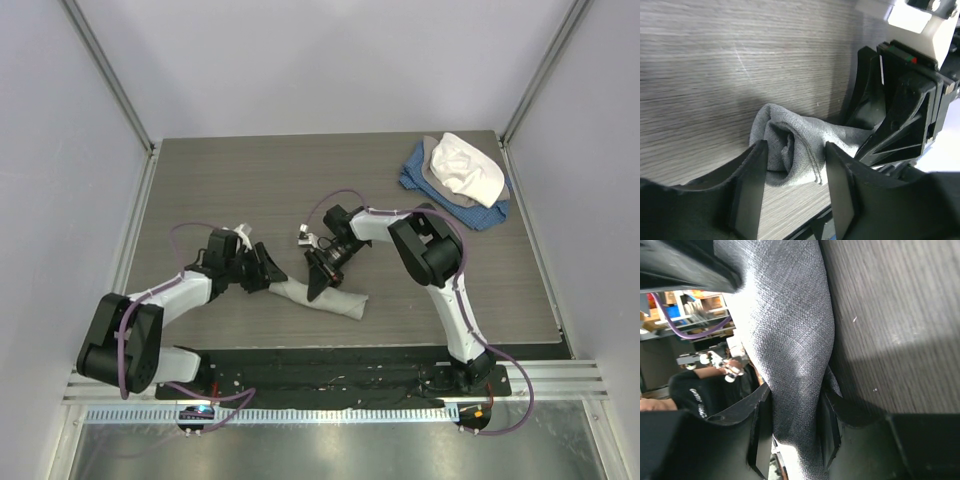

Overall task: Fold the napkin, place the utensils inside, and roll it up
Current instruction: Roll the napkin with the utensil

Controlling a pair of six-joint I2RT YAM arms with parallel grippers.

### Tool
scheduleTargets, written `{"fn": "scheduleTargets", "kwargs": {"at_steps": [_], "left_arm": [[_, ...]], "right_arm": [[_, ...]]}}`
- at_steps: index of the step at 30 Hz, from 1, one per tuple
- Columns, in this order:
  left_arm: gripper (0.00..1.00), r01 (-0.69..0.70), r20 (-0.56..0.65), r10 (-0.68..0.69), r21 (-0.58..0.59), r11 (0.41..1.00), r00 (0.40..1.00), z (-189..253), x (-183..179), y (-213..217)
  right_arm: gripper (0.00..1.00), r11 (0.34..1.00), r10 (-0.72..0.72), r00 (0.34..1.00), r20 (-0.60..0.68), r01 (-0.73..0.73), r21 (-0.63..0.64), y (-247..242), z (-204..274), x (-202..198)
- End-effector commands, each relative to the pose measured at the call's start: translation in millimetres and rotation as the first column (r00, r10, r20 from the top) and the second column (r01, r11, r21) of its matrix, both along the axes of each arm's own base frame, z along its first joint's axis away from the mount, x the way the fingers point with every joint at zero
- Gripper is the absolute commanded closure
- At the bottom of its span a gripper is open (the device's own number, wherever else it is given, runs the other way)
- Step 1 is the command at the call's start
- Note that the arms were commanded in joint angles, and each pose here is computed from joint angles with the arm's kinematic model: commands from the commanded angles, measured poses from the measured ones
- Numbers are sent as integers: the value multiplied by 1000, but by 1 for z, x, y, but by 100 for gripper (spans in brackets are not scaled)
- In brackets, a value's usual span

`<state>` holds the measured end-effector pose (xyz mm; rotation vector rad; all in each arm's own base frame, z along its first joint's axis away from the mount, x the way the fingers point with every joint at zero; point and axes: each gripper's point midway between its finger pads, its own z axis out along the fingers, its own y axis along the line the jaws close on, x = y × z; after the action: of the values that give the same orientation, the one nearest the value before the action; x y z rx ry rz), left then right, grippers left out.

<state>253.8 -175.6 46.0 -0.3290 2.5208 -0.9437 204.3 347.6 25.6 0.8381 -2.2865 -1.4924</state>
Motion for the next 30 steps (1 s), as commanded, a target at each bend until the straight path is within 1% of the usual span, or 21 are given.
{"fn": "scheduleTargets", "kwargs": {"at_steps": [1, 2, 3, 4, 5, 6, 7, 8, 10, 12, 14, 15, 17, 19, 20, 21, 22, 23, 25, 26, 30], "left_arm": [[54, 27, 61, -21, -106, 994, 998, 11, 9, -19], [62, 27, 54, -21, -106, 994, 998, 8, 8, -19], [65, 27, 49, -22, -102, 994, 999, 8, 8, -19], [70, 21, 36, -18, -87, 996, 999, 5, 8, -17], [77, 6, 17, -5, -53, 999, 1000, 1, 9, -13], [81, 2, 6, -2, -37, 999, 1000, -1, 9, -11], [86, -1, -1, 1, -20, 1000, 1000, -2, 9, -9], [89, 5, -8, -5, -16, 1000, 1000, -1, 12, -10], [92, 22, -44, -22, 0, 1000, 999, -6, 7, -9], [96, 43, -86, -42, 10, 999, 995, -9, 4, -10], [98, 63, -97, -62, 16, 998, 993, -7, 7, -11], [98, 72, -126, -68, 26, 997, 990, -12, 5, -11], [99, 96, -158, -88, 45, 994, 984, -13, 4, -10], [99, 114, -195, -101, 55, 992, 976, -16, 1, -9], [100, 118, -194, -106, 50, 992, 975, -13, 4, -10], [100, 126, -203, -116, 39, 991, 972, -12, 4, -11], [100, 132, -221, -122, 32, 991, 968, -15, 3, -12], [100, 136, -229, -127, 24, 990, 965, -12, 6, -12], [100, 148, -262, -140, 9, 989, 955, -16, 5, -12], [100, 153, -266, -145, 12, 988, 953, -14, 8, -11], [100, 165, -276, -157, 3, 986, 948, -12, 10, -13]], "right_arm": [[58, 992, -14, 1000, 14, 15, -125, -15, -34, 5], [57, 992, -21, 1000, 16, 23, -125, -15, -34, 8], [55, 991, -24, 999, 35, 28, -130, -16, -32, 11], [49, 991, -28, 998, 52, 35, -131, -16, -30, 14], [46, 987, -40, 995, 87, 53, -155, -18, -31, 20], [43, 987, -47, 991, 128, 66, -148, -17, -21, 26], [35, 986, -55, 986, 159, 79, -150, -18, -16, 30], [30, 985, -66, 978, 197, 95, -145, -17, -10, 37], [24, 976, -82, 943, 322, 140, -164, -20, 6, 53], [15, 969, -93, 896, 434, 182, -169, -23, 17, 70], [1, 971, -116, 831, 544, 210, -114, -22, 41, 81], [0, 971, -123, 802, 585, 219, -96, -22, 49, 85], [0, 969, -146, 702, 697, 243, -42, -24, 69, 93], [0, 969, -133, 644, 754, 245, -38, -29, 70, 90], [0, 968, -163, 576, 801, 249, 17, -26, 88, 95], [0, 972, -152, 524, 838, 233, 31, -25, 94, 96], [0, 977, -120, 505, 855, 212, 13, -24, 85, 84], [0, 974, -112, 431, 896, 227, 12, -26, 92, 89], [1, 984, -48, 382, 923, 176, -21, -19, 88, 78], [0, 982, -26, 365, 930, 184, -45, -20, 85, 78], [0, 983, 51, 333, 942, 149, -106, -10, 71, 66]]}}
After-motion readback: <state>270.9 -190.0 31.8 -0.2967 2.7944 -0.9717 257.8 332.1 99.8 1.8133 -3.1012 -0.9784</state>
